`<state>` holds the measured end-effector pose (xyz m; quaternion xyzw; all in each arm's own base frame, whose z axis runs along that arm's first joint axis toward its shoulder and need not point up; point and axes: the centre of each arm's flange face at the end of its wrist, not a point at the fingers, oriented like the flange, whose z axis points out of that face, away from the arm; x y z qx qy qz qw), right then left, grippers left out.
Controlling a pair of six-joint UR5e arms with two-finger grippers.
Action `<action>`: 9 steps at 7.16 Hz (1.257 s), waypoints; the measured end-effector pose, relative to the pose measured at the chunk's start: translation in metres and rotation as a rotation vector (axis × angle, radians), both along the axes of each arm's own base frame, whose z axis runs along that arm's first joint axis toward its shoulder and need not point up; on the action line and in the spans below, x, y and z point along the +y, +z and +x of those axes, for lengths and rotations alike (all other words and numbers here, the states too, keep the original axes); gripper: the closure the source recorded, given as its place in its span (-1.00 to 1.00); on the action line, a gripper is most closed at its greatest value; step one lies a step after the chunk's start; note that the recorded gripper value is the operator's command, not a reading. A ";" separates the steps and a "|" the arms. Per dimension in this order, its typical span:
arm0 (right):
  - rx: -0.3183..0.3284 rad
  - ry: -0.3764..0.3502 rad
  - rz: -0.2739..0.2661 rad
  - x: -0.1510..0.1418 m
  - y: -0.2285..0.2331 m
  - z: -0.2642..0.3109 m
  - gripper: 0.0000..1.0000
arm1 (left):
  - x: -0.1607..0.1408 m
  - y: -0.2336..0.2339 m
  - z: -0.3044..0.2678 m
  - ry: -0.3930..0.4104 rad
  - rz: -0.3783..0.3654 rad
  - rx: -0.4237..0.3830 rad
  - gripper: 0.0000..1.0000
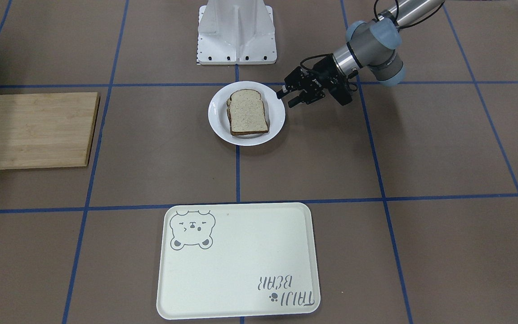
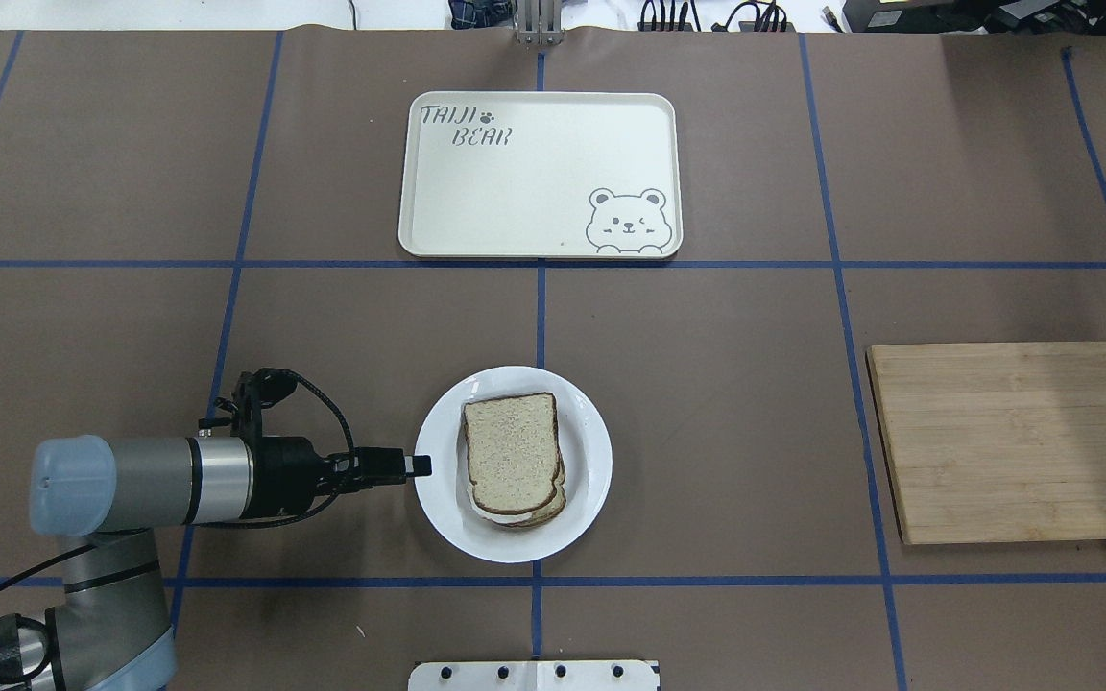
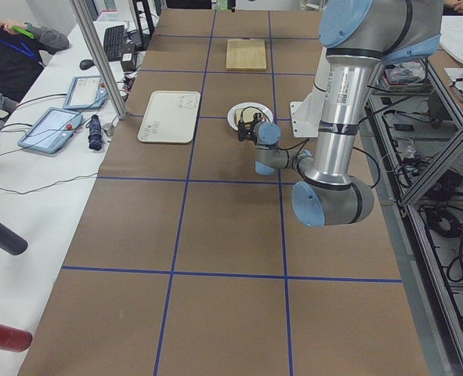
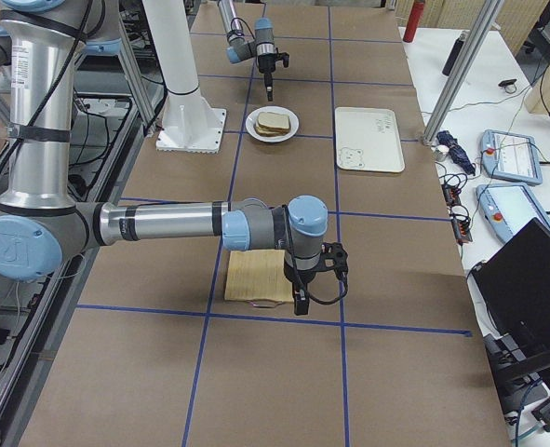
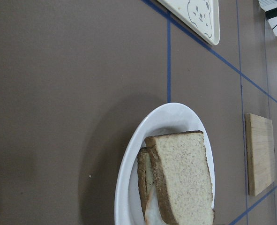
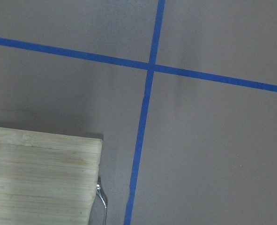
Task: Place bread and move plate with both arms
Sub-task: 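Move the left gripper to the plate rim nearest it and grip the rim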
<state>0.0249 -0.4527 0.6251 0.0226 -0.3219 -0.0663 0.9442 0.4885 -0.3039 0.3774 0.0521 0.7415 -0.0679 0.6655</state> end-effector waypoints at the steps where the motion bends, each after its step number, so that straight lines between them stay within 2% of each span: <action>1: 0.000 0.000 0.000 0.000 0.000 0.000 -1.00 | -0.001 0.002 0.004 0.000 -0.001 -0.004 0.12; 6: 0.001 0.002 0.001 -0.004 -0.001 0.000 -1.00 | 0.001 0.005 0.001 0.015 0.009 0.021 0.12; 9: 0.001 0.001 0.000 -0.005 0.000 -0.001 -1.00 | 0.000 0.020 0.005 0.023 0.001 -0.002 0.12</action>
